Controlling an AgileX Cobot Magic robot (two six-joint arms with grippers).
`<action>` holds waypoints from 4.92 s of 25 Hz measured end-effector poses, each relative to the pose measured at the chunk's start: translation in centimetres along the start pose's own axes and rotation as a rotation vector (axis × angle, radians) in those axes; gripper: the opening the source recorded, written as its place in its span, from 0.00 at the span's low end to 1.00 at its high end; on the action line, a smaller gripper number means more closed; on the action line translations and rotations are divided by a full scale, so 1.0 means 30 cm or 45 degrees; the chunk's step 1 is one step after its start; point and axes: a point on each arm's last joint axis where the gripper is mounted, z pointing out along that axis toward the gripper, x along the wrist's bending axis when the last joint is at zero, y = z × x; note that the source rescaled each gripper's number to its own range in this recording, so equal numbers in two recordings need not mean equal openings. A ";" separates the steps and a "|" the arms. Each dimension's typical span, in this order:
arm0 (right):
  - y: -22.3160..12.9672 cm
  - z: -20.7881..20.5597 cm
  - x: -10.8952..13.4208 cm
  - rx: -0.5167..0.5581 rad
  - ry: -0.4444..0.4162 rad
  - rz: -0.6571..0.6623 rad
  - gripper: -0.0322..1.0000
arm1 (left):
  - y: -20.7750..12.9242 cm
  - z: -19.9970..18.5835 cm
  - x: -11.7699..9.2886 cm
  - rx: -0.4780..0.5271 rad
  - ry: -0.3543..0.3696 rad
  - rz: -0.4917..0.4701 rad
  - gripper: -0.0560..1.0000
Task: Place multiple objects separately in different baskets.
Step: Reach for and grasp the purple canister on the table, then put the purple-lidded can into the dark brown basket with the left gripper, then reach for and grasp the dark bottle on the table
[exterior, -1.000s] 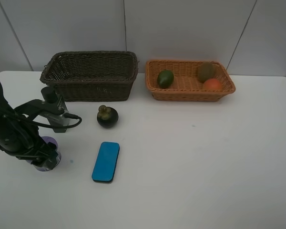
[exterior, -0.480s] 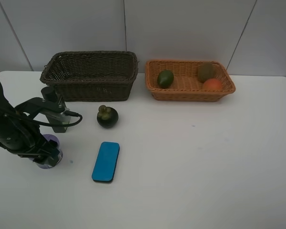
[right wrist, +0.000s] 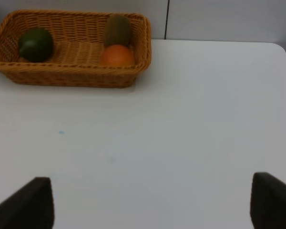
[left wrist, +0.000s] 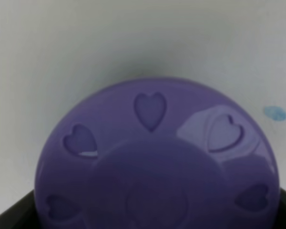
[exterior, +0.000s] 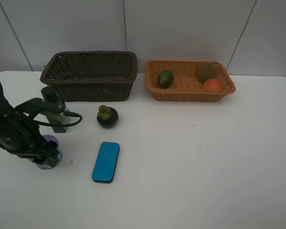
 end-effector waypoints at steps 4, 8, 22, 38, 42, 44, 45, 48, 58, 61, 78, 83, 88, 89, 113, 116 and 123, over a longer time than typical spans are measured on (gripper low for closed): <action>0.000 0.000 0.000 0.000 0.000 0.000 1.00 | 0.002 -0.031 0.000 -0.028 0.002 -0.005 0.96; 0.000 0.000 0.000 0.000 0.001 0.001 1.00 | 0.009 -0.087 0.000 -0.106 0.013 -0.006 0.96; 0.000 0.000 0.000 0.000 0.001 0.001 1.00 | 0.006 -0.280 -0.002 -0.319 0.046 0.002 0.96; 0.000 0.000 0.000 0.000 0.000 0.000 1.00 | 0.226 -0.524 0.031 -0.569 0.092 0.042 0.96; 0.000 0.000 0.000 0.000 0.000 0.000 1.00 | 0.314 -0.524 0.050 -0.581 0.117 0.063 0.96; 0.000 0.000 0.000 0.000 0.000 0.000 1.00 | 0.368 -0.506 0.059 -0.575 0.116 0.063 0.96; 0.000 0.000 0.000 0.000 0.000 0.000 1.00 | 0.399 -0.498 0.065 -0.575 0.121 0.068 0.96; 0.000 0.000 0.000 0.000 0.000 0.000 1.00 | 0.490 -0.474 0.082 -0.584 0.135 0.079 0.96; 0.000 0.000 0.000 0.000 0.001 0.001 1.00 | 0.750 -0.337 0.129 -0.605 0.165 0.101 0.96; 0.000 0.000 0.000 0.000 0.001 0.001 1.00 | 0.794 -0.293 0.137 -0.603 0.164 0.101 0.96; 0.000 0.000 0.000 0.000 0.000 0.000 1.00 | 0.831 -0.136 0.147 -0.550 0.159 0.134 0.98; 0.000 0.000 0.000 0.000 0.000 0.000 1.00 | 0.829 -0.135 0.145 -0.546 0.146 0.110 1.00; 0.000 0.000 0.000 0.000 0.000 0.000 1.00 | 0.831 -0.138 0.145 -0.550 0.143 0.105 1.00; 0.000 0.000 0.000 0.000 0.000 0.000 1.00 | 0.831 -0.138 0.145 -0.550 0.143 0.105 1.00; 0.000 0.000 0.000 0.000 0.000 0.002 1.00 | 0.660 -0.385 0.107 -0.082 0.005 -0.079 1.00; 0.000 0.000 0.000 0.000 0.000 0.002 1.00 | 0.634 -0.424 0.114 -0.035 0.046 -0.233 1.00; 0.000 0.000 0.000 0.000 0.000 0.002 1.00 | 0.561 -0.389 0.115 0.058 0.096 -0.433 1.00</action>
